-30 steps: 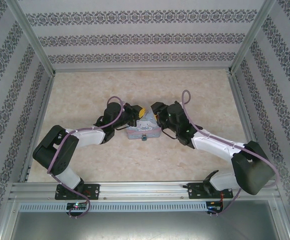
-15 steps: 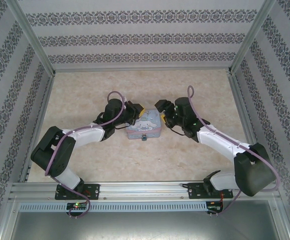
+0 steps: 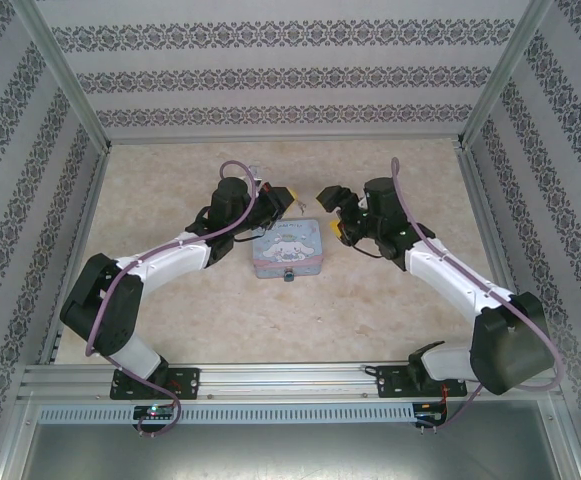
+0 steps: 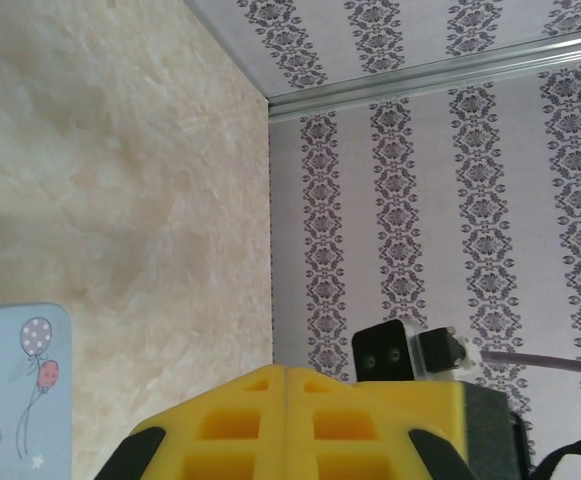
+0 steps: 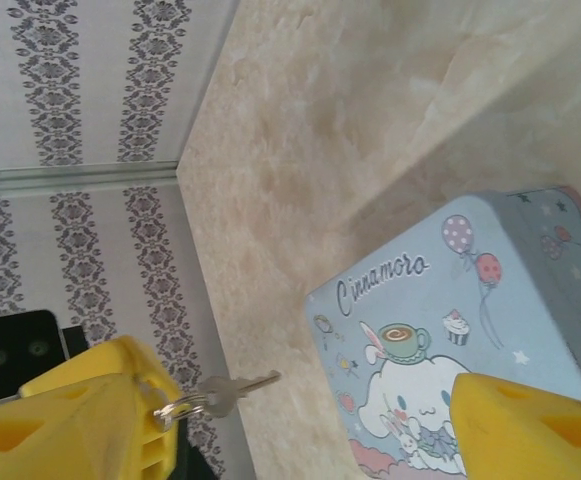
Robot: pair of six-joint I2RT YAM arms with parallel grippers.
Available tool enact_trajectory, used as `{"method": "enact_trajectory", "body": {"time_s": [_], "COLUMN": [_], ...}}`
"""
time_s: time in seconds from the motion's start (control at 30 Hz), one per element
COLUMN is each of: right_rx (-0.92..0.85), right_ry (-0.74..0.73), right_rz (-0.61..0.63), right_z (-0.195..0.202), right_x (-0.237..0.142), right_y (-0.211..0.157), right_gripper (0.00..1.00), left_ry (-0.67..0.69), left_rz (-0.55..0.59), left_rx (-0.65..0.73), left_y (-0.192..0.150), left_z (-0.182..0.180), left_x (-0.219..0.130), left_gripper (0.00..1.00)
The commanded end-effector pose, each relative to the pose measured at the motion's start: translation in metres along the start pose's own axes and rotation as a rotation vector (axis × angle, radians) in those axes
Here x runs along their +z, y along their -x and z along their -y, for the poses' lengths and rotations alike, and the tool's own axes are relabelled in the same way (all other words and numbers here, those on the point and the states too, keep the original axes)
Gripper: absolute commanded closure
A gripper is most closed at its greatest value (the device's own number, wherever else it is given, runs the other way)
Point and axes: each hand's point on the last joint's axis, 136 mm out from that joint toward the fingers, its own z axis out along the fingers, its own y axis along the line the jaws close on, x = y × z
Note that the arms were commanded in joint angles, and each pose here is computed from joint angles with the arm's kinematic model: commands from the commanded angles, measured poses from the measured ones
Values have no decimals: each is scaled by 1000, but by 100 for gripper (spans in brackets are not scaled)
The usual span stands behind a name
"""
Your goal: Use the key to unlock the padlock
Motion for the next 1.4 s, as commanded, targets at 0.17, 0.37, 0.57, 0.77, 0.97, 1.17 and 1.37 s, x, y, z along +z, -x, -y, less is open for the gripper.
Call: {"method": "enact_trajectory", "body": {"time_s": [0.17, 0.37, 0.57, 0.77, 0.97, 1.17, 1.37], "right_rx": [-2, 0, -14, -43, -73, -121, -134], "right_ry": [76, 88, 106, 123, 99, 70, 129], "right_rz": [-97, -109, -96, -98, -90, -51, -43], "right_z": [-39, -48, -61, -79, -78, -58, -46], "right_x": [8, 8, 5, 6, 8, 8, 9], "right_y": [-5, -8, -12, -24, -31, -26, -17], "right_gripper": [18, 18, 19, 20, 20, 21, 24], "left_ry": [-5, -3, -12, -10, 25, 48, -13], "left_rz": [78, 98, 100, 110, 124, 98, 14], "left_rx": [79, 84, 78, 69, 77, 170, 227], "left_y": [18, 22, 23, 25, 27, 24, 16], "left_z": [3, 4, 4, 0, -18, -24, -6], "left_x": [-2, -9, -13, -24, -33, -40, -38], "left_gripper": [100, 100, 100, 100, 100, 100, 100]}}
